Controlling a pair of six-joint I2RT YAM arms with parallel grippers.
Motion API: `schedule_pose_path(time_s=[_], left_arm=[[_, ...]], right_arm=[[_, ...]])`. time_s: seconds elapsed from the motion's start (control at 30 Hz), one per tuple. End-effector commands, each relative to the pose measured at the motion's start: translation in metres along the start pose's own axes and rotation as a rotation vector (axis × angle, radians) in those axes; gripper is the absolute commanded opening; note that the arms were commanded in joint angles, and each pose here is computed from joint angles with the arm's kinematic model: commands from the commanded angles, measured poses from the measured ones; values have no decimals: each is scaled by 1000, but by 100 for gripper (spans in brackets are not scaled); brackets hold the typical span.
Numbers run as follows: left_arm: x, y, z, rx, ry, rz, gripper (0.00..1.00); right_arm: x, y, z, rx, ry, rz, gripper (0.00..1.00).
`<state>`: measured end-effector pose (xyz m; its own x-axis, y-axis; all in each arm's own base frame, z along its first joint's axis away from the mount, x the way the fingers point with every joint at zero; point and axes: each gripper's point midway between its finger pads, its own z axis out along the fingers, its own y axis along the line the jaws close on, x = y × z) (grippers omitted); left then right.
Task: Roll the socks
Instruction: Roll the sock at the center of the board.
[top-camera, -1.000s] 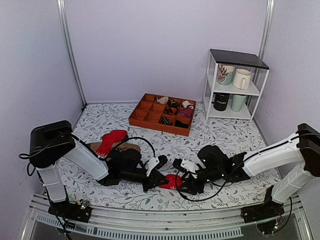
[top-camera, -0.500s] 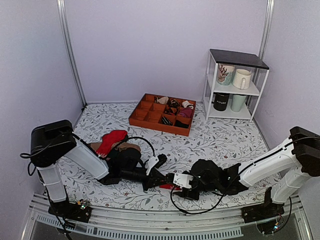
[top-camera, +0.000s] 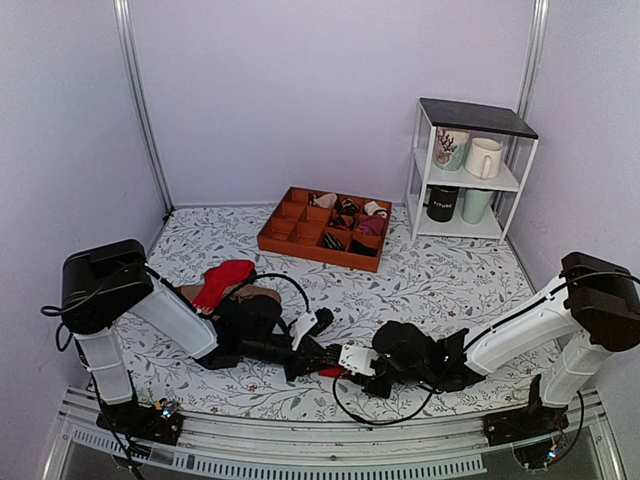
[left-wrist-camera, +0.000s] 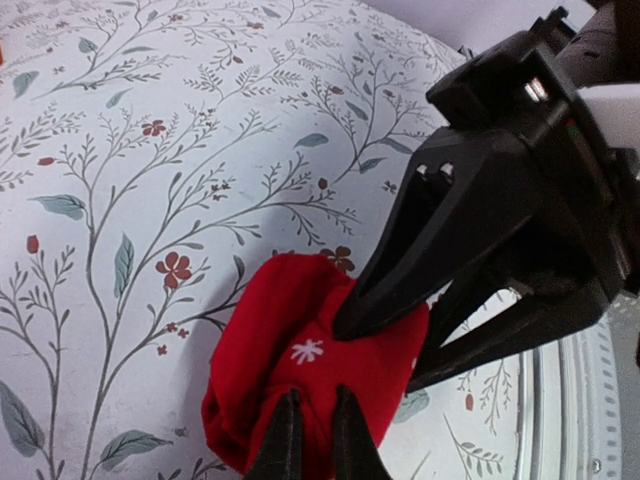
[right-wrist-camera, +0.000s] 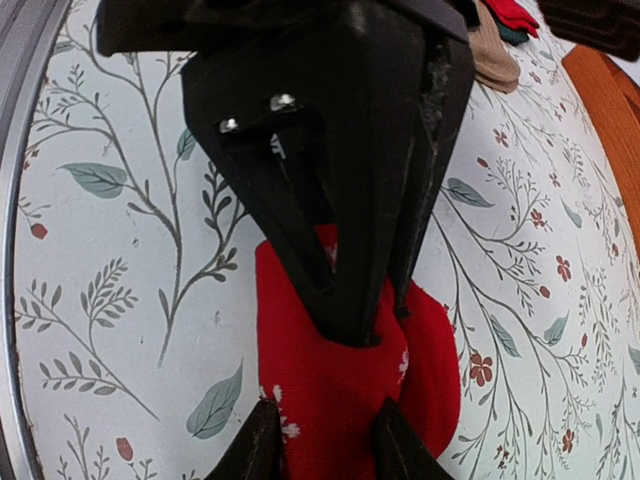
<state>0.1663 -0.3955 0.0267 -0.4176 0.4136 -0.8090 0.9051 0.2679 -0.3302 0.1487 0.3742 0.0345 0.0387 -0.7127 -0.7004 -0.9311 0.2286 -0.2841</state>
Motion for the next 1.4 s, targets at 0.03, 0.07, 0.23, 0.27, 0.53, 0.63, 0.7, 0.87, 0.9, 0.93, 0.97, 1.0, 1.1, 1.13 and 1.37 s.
schedule_pose_path(time_s=[0.03,0.07,0.23,0.27,0.53,0.63,0.7,0.87,0.9,0.93,0.97,1.0,1.1,1.13,1.37], left_arm=[[114,10,-16,-51,367,-136,14],[109,9,-16,-49,351,-126,36],[63,6,-27,-76,200,-9,73],[52,4,-30,-74,168,22,74],[4,-22,-61,-91,-75,253,73],[0,-30,-63,-90,-125,321,74],[-3,-33,-64,-89,-159,363,75],[-6,-31,-53,-82,-172,427,74],[-6,-31,-50,-72,-169,429,74],[-5,-30,-46,-65,-163,427,73],[-4,-29,-43,-58,-158,424,72],[-2,-27,-39,-52,-148,416,71],[2,-26,-35,-31,-133,397,65],[5,-26,-33,-22,-127,388,62],[14,-27,-28,10,-91,354,33]], right_arm=[[21,18,15,-71,83,54,22],[25,22,16,-89,97,64,20],[37,40,11,-203,132,180,17],[40,42,10,-228,140,214,17],[55,48,-1,-393,204,441,17],[62,52,-2,-430,244,492,17],[66,54,-2,-447,266,512,16],[71,56,3,-456,312,533,16],[72,56,5,-453,318,537,17],[72,56,5,-452,321,537,16],[73,56,6,-452,324,537,16],[73,55,6,-448,324,537,17],[72,54,6,-442,322,538,17],[73,54,6,-441,324,539,17],[75,56,8,-448,334,547,17]])
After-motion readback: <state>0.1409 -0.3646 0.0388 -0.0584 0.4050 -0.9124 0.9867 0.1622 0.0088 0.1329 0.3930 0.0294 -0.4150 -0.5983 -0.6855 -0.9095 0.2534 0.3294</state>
